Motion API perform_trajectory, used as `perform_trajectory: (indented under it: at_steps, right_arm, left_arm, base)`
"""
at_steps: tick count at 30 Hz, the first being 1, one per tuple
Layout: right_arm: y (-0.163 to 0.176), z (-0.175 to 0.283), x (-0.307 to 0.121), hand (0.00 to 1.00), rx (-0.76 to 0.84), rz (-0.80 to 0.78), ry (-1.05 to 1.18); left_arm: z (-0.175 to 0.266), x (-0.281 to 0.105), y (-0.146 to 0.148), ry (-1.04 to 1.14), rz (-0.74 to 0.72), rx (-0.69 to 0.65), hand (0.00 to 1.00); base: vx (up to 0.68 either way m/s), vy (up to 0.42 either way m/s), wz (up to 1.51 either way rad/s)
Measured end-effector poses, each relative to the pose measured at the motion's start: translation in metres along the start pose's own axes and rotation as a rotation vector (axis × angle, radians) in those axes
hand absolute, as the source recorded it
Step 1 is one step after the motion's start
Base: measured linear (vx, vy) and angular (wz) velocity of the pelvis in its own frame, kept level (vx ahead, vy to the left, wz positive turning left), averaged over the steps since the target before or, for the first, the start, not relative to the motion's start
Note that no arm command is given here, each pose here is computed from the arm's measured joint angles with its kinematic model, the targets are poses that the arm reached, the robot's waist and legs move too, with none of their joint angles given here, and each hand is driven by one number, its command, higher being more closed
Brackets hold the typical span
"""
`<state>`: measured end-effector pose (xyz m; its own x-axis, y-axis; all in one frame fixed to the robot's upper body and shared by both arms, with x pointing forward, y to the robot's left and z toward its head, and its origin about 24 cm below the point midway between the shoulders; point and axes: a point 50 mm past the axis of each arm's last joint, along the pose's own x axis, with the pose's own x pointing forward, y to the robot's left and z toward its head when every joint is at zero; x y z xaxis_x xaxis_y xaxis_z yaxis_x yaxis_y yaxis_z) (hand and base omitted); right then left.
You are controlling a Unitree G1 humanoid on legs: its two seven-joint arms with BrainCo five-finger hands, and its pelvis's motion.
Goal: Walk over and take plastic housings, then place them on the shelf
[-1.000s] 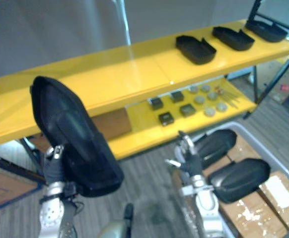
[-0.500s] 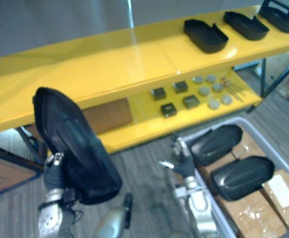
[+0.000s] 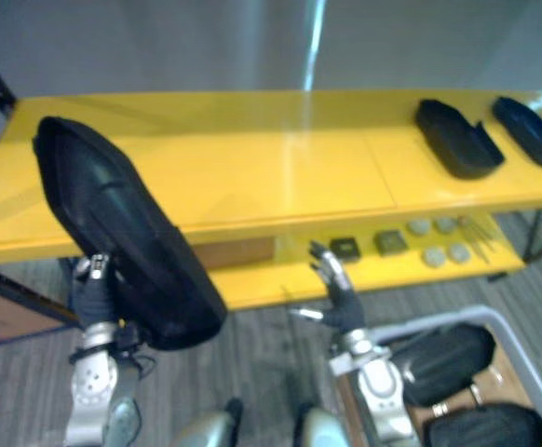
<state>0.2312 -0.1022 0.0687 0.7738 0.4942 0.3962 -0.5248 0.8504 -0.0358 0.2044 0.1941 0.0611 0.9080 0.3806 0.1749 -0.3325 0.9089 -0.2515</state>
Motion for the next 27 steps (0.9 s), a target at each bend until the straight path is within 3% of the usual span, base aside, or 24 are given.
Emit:
perform_trajectory:
  at_steps: [5,10,16,20,27]
  right_arm:
    - [0.065,0.015,0.047,0.00,0.180,0.334,-0.128]
    - [0.068,0.008,0.049,0.00,0.174,0.277,-0.064]
    - [0.032,-0.005,0.029,0.00,0.094,0.007,0.027]
    - [-0.020,0.003,-0.008,0.00,0.013,-0.338,0.032]
    - [-0.061,0.004,-0.081,0.00,-0.005,-0.801,0.123]
  left_arm:
    - [-0.013,-0.009,-0.008,0.069,0.001,-0.023,1.00]
    - [-0.014,-0.009,-0.013,0.071,-0.056,-0.024,1.00]
    - [-0.019,-0.008,-0.009,0.097,-0.121,0.031,1.00]
    - [-0.016,-0.008,-0.005,0.079,-0.126,0.043,1.00]
    - [0.011,-0.004,-0.007,-0.070,-0.166,-0.009,1.00]
  base:
    - [0.16,-0.084,0.50]
    - [0.08,0.010,0.98]
    - [0.02,0.084,0.13]
    - [-0.06,0.026,-0.34]
    - [-0.07,-0.017,-0.40]
